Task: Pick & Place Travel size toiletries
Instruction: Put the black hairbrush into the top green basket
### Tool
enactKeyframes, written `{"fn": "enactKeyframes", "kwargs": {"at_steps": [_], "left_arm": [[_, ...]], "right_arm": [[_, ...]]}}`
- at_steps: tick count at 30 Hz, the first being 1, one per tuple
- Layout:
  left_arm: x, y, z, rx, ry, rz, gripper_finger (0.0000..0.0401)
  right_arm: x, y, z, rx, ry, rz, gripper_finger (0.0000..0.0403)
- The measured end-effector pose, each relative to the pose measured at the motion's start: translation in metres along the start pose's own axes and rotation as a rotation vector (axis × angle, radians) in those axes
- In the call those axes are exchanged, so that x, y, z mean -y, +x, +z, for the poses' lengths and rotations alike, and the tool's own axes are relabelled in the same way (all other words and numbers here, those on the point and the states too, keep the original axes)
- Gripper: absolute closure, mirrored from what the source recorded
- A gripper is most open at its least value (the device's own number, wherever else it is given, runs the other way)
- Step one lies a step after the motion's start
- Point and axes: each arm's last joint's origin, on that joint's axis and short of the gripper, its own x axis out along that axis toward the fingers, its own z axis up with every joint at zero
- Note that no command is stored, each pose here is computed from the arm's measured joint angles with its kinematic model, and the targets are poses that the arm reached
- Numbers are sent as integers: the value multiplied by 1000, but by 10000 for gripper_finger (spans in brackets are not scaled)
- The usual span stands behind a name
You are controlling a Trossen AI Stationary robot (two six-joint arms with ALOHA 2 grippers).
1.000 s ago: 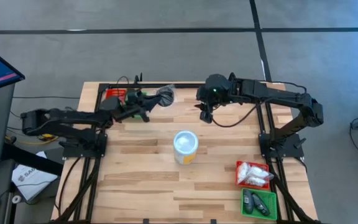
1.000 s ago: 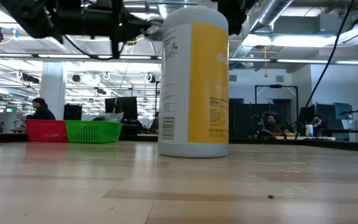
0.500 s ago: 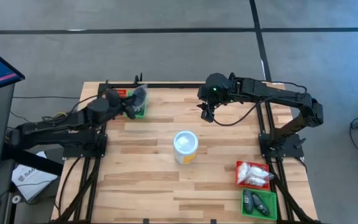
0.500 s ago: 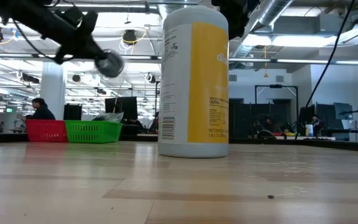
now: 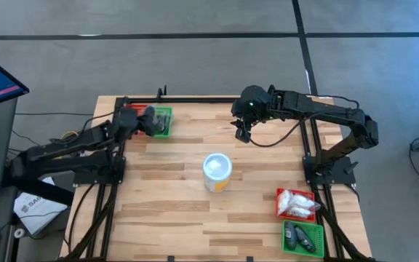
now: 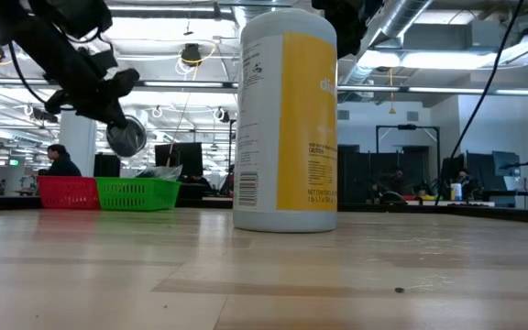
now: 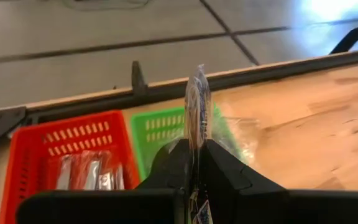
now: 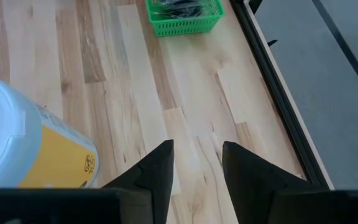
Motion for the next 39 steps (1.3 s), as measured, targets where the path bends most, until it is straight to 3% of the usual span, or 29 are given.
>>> {"fn": "enactKeyframes", "kwargs": {"at_steps": [11, 19, 27, 39], "left_arm": [[-8, 29, 3, -188, 0, 91, 382], [3, 46, 32, -305, 59, 151, 382], [18, 78, 26, -465, 118, 171, 380], [21, 83, 37, -457, 112, 175, 368]], "right_arm": [[0, 1, 0, 8, 2, -1, 274], [-2, 16, -12, -24, -1, 1, 274], [0, 16, -11, -16, -3, -4, 274], [0, 16, -12, -21, -6, -4, 274]]}}
